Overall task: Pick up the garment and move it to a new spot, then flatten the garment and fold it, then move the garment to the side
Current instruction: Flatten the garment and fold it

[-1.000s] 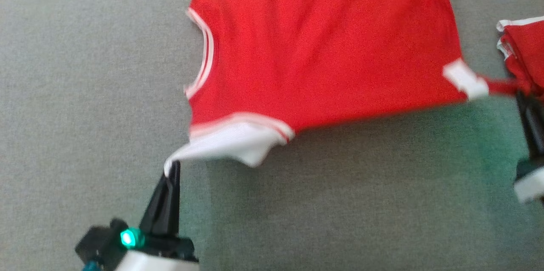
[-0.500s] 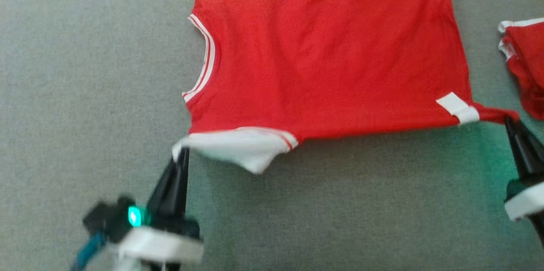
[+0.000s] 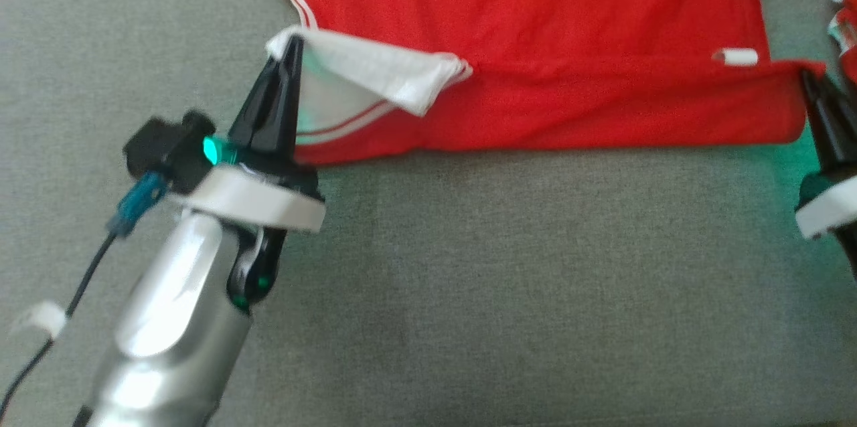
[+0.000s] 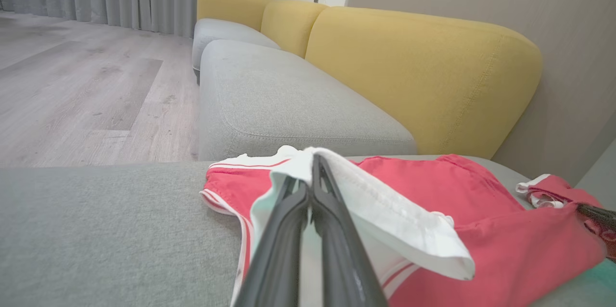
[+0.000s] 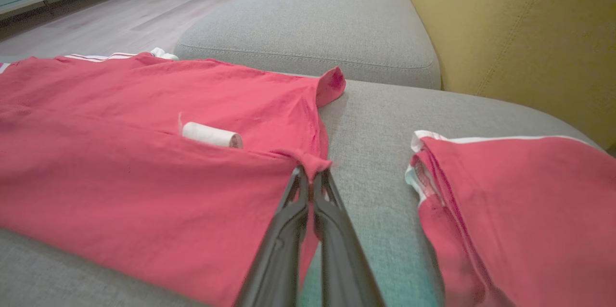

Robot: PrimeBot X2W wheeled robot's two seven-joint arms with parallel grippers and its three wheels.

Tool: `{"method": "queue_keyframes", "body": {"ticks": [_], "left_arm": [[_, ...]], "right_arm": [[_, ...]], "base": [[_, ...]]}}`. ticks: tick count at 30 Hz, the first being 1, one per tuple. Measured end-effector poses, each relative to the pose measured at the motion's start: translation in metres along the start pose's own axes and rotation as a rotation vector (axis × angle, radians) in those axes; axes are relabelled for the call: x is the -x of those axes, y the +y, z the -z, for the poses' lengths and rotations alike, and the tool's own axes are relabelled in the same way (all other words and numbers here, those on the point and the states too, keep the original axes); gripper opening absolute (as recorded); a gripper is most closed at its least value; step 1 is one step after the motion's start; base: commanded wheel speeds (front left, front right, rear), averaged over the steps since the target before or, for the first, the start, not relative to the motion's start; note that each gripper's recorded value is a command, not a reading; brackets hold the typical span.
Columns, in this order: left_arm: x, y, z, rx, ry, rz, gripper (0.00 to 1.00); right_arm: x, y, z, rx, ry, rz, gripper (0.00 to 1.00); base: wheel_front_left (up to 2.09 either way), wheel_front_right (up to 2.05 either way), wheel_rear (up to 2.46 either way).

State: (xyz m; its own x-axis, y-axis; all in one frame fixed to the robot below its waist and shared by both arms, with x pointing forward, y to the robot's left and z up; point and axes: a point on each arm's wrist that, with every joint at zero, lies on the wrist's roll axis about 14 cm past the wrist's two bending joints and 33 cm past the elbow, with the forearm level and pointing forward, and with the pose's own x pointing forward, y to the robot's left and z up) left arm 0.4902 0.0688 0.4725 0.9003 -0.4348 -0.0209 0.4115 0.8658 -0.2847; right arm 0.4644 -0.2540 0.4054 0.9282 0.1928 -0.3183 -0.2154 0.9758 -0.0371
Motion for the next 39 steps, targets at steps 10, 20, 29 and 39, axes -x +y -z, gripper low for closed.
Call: {"method": "queue_keyframes", "body": {"ticks": [10,20,29,39], "left_arm": [[-0.034,0.011,0.023,-0.014,0.018,-0.018,1.00],[0.017,0.001,0.057,-0.028,0.100,-0.123,1.00],[0.053,0.028,0.088,-0.036,0.199,-0.298,1.00],[0.046,0.037,0.107,-0.040,0.265,-0.302,0.30]], "right_arm": [[-0.033,-0.002,-0.008,0.008,-0.014,-0.006,1.00],[-0.014,0.012,-0.033,-0.031,-0.122,0.009,1.00],[0.005,0.022,-0.021,-0.054,-0.107,0.009,1.00],[0.005,0.019,-0.015,-0.057,-0.093,0.018,1.00]], "base": [[0.00,0.00,0.00],[0.00,0.00,0.00],[0.00,0.00,0.00],[0.00,0.00,0.00]]}}
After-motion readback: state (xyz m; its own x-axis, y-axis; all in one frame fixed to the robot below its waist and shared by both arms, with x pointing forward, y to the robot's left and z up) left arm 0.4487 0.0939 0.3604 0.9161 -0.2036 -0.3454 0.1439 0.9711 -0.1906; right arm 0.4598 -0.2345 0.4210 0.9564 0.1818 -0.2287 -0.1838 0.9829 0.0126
